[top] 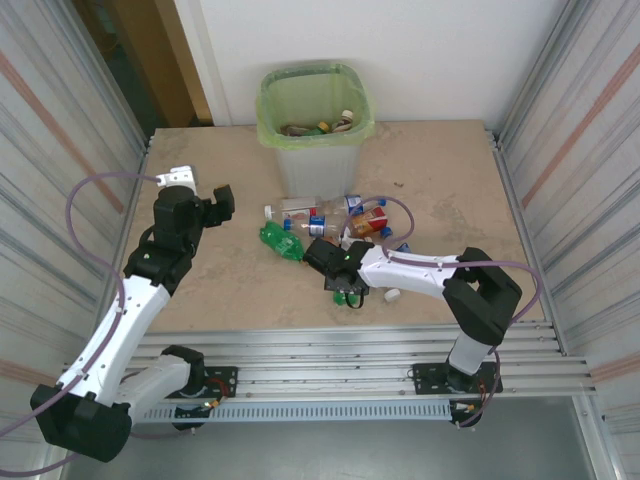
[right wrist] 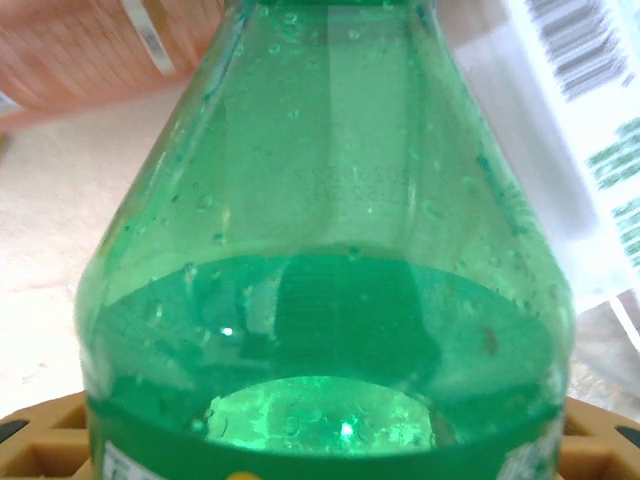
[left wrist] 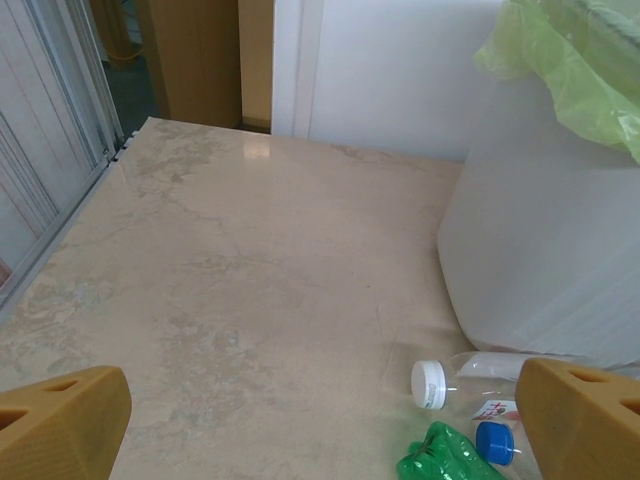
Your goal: Put the plastic bottles in the bin
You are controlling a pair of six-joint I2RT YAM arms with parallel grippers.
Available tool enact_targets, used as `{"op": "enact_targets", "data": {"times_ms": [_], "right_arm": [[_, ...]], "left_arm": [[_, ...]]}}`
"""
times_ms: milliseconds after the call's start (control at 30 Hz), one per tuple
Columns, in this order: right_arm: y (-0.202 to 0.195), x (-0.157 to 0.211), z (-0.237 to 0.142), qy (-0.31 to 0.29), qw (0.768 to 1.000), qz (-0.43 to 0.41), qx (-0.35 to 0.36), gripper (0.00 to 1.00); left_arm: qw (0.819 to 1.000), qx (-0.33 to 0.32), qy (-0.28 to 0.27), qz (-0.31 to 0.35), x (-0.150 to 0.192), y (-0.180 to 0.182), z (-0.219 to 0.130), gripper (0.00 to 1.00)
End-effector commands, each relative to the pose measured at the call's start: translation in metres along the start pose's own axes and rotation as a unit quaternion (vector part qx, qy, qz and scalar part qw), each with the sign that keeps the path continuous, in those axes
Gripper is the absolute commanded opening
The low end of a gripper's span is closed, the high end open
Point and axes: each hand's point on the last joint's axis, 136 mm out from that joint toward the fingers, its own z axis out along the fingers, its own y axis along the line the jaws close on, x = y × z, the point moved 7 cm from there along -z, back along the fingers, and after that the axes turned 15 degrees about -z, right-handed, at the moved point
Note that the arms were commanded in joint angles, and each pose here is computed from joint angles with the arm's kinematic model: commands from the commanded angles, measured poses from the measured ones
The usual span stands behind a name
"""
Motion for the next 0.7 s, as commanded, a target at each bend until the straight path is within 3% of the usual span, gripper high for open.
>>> {"op": "enact_targets", "data": {"times_ms": [0,333,667], "right_arm": [[-0.01,-0.02,-0.035,-0.054,0.998,-0.018,0.019,0.48],[-0.048,-0.079,-0.1,-0.173,0.984,-0.01,0.033,0.49],[-0.097,-0.151,-0.157,-0.278,0.959,0.029,-0.044,0.5]], "left_arm": [[1.0,-0.009,0.002,-0.009,0.002,0.004,0.003,0.99],[1.0,-0.004,0.014,-0.019,0.005,0.003,0.01,0.99],[0.999,-0.001,0.026,-0.025,0.008,0.003,0.012,0.99]]}}
